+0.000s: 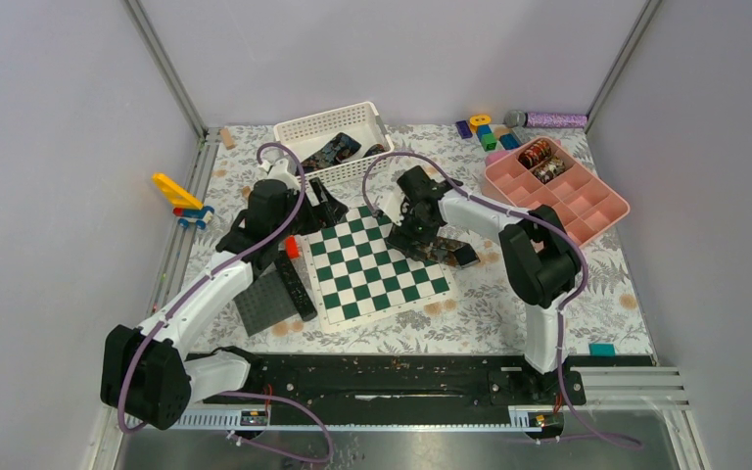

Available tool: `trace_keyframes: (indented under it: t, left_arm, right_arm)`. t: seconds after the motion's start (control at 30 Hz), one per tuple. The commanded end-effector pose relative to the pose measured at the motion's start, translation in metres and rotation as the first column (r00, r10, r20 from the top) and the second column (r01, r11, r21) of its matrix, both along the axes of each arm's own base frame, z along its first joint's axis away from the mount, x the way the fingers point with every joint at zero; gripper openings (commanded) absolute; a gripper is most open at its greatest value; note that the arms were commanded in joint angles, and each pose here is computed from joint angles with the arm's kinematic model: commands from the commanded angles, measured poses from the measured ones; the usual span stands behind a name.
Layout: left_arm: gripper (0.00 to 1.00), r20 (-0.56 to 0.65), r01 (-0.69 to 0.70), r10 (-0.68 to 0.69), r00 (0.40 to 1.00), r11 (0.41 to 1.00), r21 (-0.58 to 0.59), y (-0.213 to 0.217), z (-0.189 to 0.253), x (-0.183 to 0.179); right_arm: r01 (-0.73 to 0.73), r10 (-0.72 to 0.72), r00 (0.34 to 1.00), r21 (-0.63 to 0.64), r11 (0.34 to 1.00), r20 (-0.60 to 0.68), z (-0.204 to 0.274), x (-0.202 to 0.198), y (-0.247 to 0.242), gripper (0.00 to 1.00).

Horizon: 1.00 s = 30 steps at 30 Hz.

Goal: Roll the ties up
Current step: Roll the tie at the center of the board.

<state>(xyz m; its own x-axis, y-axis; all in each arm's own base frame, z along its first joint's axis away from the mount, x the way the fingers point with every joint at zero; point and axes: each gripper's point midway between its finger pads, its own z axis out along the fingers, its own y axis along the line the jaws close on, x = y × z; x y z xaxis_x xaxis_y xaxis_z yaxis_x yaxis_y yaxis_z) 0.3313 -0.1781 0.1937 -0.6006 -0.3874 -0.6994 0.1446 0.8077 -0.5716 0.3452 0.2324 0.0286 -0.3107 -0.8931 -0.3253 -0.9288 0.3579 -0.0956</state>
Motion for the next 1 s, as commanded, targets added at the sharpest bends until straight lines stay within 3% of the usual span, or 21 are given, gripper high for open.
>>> trace_keyframes:
  t: [0.0, 0.27, 0.67, 0.97]
  left_arm:
    - [0.80, 0.037, 0.004, -0.004, 0.999, 1.000, -0.021, -0.0013, 0.0092, 0.0063]
    - [0.80, 0.038, -0.001, 0.001, 0.999, 1.000, -0.021, 0.0004, 0.0090, 0.0071]
    - [0.80, 0.033, -0.002, 0.003, 0.999, 1.000, -0.025, 0.0007, 0.0078, 0.0079]
    - [0.80, 0.030, -0.004, 0.005, 1.000, 1.000, -0.028, 0.0008, 0.0072, 0.0081]
  right_arm:
    - [-0.024, 0.025, 0.999, -0.028, 0.999, 0.043, 0.0071, 0.0107, 0.0032, 0.98]
    - [-0.024, 0.025, 0.999, -0.033, 0.999, 0.043, 0.0064, 0.0127, 0.0036, 0.93]
    - [-0.021, 0.022, 1.000, -0.041, 0.999, 0.019, 0.0047, 0.0116, 0.0041, 0.62]
    - [-0.015, 0.015, 1.000, -0.034, 0.999, 0.019, 0.0060, 0.0119, 0.0054, 0.50]
